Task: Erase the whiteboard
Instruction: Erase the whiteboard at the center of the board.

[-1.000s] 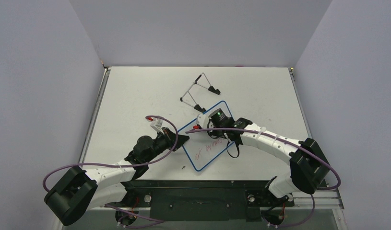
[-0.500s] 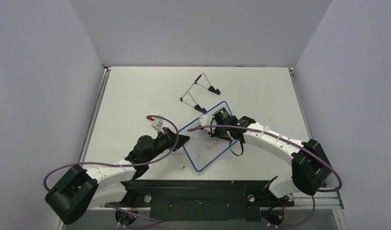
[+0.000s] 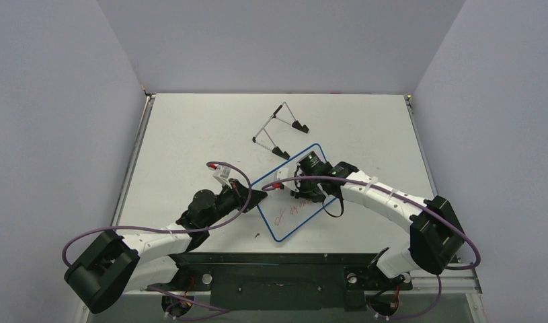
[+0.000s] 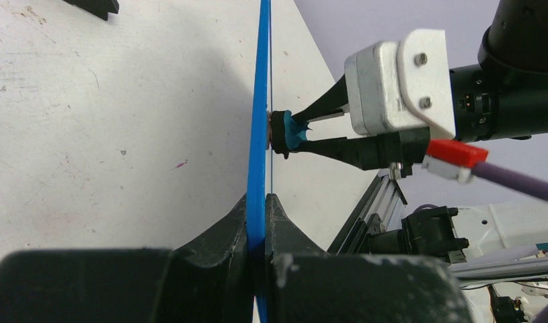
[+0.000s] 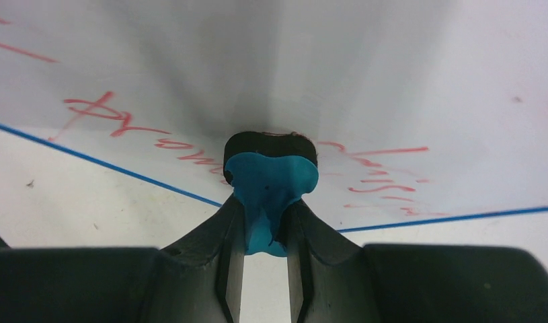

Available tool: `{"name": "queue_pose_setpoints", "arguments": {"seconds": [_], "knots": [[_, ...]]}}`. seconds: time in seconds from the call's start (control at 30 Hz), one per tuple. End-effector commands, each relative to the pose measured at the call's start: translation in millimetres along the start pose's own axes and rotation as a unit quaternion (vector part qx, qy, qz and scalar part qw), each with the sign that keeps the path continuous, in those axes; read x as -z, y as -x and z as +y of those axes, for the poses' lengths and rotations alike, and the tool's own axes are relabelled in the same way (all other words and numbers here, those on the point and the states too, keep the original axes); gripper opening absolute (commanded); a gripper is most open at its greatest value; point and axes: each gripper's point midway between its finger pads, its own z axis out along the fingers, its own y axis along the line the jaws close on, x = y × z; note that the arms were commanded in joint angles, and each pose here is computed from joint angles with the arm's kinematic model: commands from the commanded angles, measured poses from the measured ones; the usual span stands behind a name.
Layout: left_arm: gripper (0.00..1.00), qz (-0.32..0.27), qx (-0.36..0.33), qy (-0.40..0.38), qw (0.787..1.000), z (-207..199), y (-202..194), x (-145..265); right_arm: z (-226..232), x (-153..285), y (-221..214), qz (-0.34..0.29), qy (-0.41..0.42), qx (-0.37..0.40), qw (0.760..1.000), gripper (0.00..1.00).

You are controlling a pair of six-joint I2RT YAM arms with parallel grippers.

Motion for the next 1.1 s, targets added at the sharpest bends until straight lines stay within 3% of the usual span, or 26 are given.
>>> {"name": "queue_pose_setpoints", "arguments": {"seconds": [0.0,0.13,0.3,0.37,0.43,0.63,0.7,0.87,0.97,1.07], "knots": [[0.0,0.002,-0.025,-0.077,0.997,-40,10,-2,-57,14,11,-0.047,-0.112,-0.095,0.988,0.0],[0.0,0.006,-0.026,-0.08,0.996,-41,8,-3,-75,17,-2,-0.043,-0.148,-0.136,0.979,0.0],[0.0,0.007,-0.026,-0.083,0.996,-42,8,-2,-10,9,15,-0.058,0.006,-0.024,0.998,0.0],[0.0,0.006,-0.027,-0.084,0.996,-43,8,-1,1,9,21,-0.065,0.029,0.003,0.997,0.0],[0.0,0.005,-0.028,-0.085,0.996,-43,9,-1,-6,8,23,-0.068,0.018,-0.01,0.998,0.0],[0.0,0.009,-0.031,-0.087,0.996,-44,8,0,-67,13,2,-0.054,-0.118,-0.133,0.983,0.0],[0.0,0.011,-0.032,-0.088,0.996,-44,7,-1,-62,12,0,-0.055,-0.104,-0.129,0.985,0.0],[0.0,0.012,-0.033,-0.092,0.995,-46,7,-1,-4,12,17,-0.081,0.042,-0.019,0.996,0.0],[0.0,0.011,-0.034,-0.093,0.995,-47,8,0,-15,13,20,-0.083,0.012,-0.045,0.995,0.0],[0.0,0.013,-0.035,-0.092,0.995,-47,8,1,-50,13,9,-0.067,-0.073,-0.092,0.991,0.0]]}}
